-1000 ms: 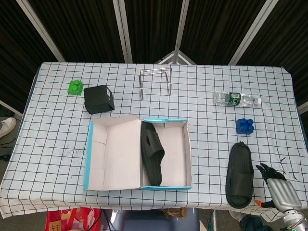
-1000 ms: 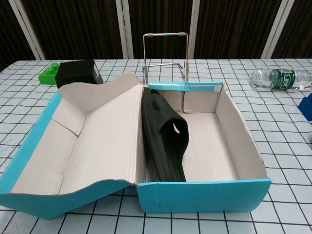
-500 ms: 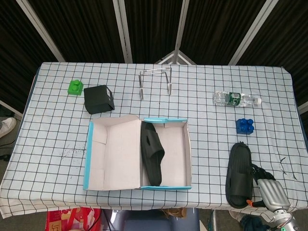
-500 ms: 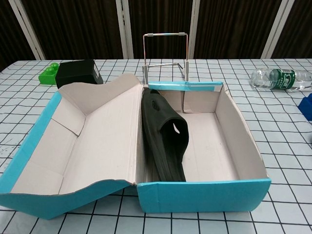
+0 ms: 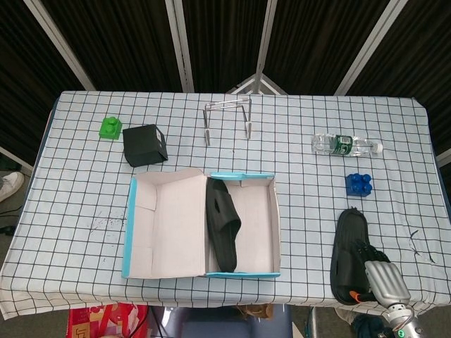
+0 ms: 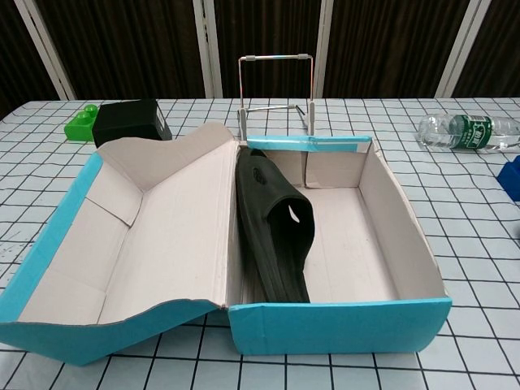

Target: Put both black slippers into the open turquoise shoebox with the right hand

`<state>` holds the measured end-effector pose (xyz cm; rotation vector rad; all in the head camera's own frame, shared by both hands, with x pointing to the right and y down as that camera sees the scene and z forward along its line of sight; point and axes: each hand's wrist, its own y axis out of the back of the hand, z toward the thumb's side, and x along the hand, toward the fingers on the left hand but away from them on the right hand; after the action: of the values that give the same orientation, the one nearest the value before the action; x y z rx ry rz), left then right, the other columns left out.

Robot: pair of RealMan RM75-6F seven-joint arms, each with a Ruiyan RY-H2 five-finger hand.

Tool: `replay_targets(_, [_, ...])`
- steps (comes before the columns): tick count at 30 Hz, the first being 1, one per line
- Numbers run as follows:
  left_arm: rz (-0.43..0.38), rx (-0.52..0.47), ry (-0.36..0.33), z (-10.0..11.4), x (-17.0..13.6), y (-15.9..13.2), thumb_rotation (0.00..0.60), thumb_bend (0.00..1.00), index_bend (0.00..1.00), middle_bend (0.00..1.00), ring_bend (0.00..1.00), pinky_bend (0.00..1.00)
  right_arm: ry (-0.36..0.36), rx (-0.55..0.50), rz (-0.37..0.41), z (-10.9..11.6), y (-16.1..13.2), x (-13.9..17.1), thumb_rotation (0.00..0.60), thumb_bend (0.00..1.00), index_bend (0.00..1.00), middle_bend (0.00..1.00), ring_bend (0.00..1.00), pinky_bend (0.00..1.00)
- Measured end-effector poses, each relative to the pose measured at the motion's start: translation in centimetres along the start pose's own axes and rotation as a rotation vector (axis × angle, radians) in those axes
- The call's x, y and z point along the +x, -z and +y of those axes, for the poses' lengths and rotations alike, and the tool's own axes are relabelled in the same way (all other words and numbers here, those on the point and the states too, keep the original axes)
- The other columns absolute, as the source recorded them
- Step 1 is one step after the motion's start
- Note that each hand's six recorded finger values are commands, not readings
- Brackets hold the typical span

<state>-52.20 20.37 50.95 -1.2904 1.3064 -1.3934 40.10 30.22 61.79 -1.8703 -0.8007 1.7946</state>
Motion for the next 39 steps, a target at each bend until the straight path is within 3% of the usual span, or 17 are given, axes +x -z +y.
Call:
replay_targets(6, [0.0,-0.002,0.001,-0.1,0.0,0.0,0.6,0.64,0.23,0.05,0.03,0.1,-0.006,0.006,0.003,-0.5,-0.3,-0.4,0.6,0.12,0.11,0.05,0.08,0.14])
replay_targets(12, [0.004,-0.004,-0.001,0.0,0.0,0.1,0.6,0.64,0.23,0.05,0.03,0.1,0.002,0.012,0.004,-0.6,-0.5,-0.7,0.6,0.12,0.22,0.08,0.08,0.14])
replay_targets(30, [0.0,-0.005,0.004,-0.1,0.0,-0.1,0.6,0.64,0.24,0.05,0.03,0.1,0.029,0.032,0.03,-0.8,-1.0,-1.1,0.6,0.13,0.35,0.16,0.08,0.14])
replay_targets(39, [-0.003,0.0,0.005,-0.2,0.0,-0.1,0.6,0.64,0.24,0.05,0.03,0.1,0.042,0.032,0.044,-0.6,-0.9,-1.1,0.6,0.18,0.38,0.2,0.09,0.14])
